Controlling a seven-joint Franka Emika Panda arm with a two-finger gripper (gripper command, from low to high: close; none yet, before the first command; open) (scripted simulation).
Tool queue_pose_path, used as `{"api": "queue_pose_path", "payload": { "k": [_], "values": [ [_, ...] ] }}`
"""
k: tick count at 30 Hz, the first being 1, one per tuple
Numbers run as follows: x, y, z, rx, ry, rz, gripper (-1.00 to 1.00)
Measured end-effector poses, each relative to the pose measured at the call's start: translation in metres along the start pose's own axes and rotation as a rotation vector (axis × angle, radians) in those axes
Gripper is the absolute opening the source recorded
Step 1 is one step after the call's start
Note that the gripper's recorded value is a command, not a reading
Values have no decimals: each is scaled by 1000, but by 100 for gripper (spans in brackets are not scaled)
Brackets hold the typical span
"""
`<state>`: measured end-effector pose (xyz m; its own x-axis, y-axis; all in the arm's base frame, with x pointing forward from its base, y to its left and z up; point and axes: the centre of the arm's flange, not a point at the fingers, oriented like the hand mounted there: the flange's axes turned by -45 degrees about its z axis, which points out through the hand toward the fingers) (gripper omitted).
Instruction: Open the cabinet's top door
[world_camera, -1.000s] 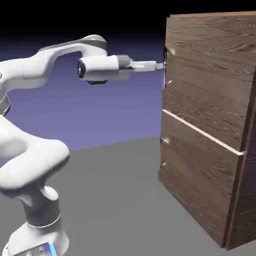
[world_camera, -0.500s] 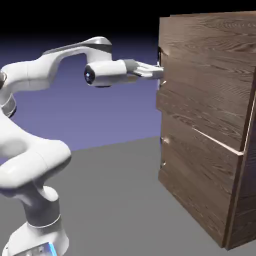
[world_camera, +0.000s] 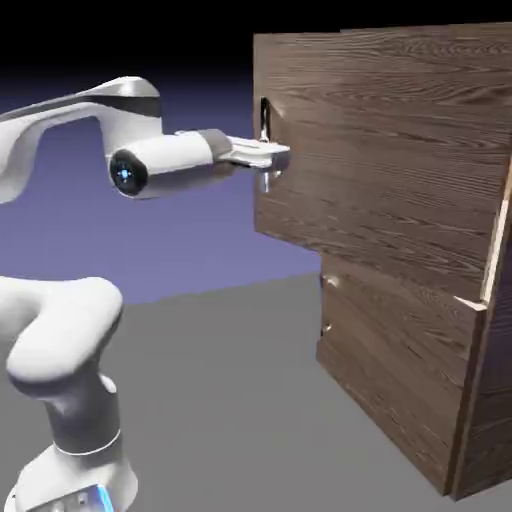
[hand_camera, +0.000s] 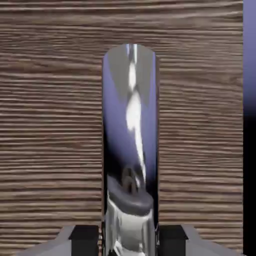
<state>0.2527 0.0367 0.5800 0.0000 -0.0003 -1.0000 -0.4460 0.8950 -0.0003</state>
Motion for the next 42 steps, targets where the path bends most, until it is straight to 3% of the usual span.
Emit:
{"api": "queue_pose_path", "payload": {
  "k": [23, 42],
  "values": [
    [0, -88, -143, -398, 0, 0, -100],
    [0, -245, -249, -848, 0, 0, -100]
  ]
}}
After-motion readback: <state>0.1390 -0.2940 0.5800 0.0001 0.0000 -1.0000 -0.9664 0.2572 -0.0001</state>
